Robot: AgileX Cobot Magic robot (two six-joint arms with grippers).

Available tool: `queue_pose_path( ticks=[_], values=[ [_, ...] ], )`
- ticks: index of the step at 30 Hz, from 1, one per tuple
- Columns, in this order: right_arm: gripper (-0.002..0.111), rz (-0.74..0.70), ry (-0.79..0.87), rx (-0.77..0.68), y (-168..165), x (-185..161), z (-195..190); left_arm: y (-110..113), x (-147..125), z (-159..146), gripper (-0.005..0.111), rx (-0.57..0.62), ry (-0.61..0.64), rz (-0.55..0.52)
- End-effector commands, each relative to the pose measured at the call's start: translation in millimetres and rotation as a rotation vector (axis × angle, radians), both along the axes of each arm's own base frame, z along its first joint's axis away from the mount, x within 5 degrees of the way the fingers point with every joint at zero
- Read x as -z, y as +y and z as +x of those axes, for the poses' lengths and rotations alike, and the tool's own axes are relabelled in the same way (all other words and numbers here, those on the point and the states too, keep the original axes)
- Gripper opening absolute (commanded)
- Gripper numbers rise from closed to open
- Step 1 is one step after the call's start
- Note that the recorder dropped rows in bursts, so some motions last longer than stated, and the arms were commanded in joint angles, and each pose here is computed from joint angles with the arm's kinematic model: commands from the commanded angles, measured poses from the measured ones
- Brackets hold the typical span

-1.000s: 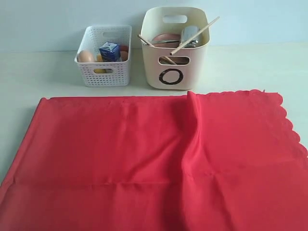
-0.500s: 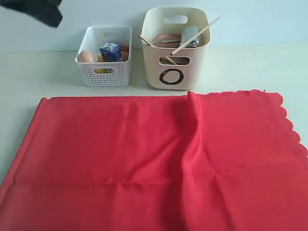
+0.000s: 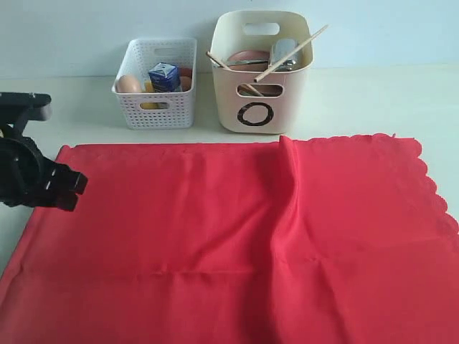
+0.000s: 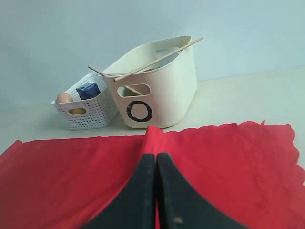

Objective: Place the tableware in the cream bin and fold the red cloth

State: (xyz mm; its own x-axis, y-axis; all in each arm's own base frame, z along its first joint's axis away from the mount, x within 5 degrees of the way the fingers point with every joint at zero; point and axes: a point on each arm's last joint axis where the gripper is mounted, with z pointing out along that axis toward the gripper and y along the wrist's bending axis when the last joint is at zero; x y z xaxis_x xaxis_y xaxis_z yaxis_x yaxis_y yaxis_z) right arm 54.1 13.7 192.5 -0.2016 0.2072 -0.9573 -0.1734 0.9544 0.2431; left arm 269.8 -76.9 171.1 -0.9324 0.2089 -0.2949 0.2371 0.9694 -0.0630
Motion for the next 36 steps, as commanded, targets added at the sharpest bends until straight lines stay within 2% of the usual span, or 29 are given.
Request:
queue_pose_path(
  ticks=[1,7,14,16,17,21,23,26,29,33,36],
  values=[
    [0.000,-0.008,-0.009,0.000,0,1,0,4,33,8,0.063,-0.076,0.063,0.059],
    [0.000,-0.007,-0.011,0.001,0,1,0,13,61,10,0.063,-0.141,0.127,0.167],
    [0.000,-0.007,-0.011,0.001,0,1,0,10,92,11,0.062,-0.172,0.188,0.159],
    [0.000,-0.007,-0.011,0.001,0,1,0,10,99,10,0.053,-0.178,0.215,0.162],
    [0.000,0.001,-0.009,0.000,0,1,0,11,103,9,0.044,-0.177,0.228,0.167],
    [0.000,0.089,0.006,-0.007,2,0,-1,12,112,6,-0.001,-0.176,0.272,0.186],
    [0.000,0.135,0.014,-0.011,3,0,-1,13,112,3,0.001,-0.177,0.299,0.200],
    [0.000,0.238,0.023,-0.016,4,-2,-1,17,104,1,0.001,-0.189,0.326,0.220],
    [0.000,0.322,0.019,-0.017,5,-4,-1,26,85,4,0.000,-0.229,0.362,0.244],
    [0.000,0.222,0.031,-0.057,8,-2,-1,32,35,13,0.000,-0.233,0.339,0.324],
    [0.000,0.155,0.080,-0.098,12,1,4,34,-13,16,0.000,-0.246,0.273,0.330]
  ],
)
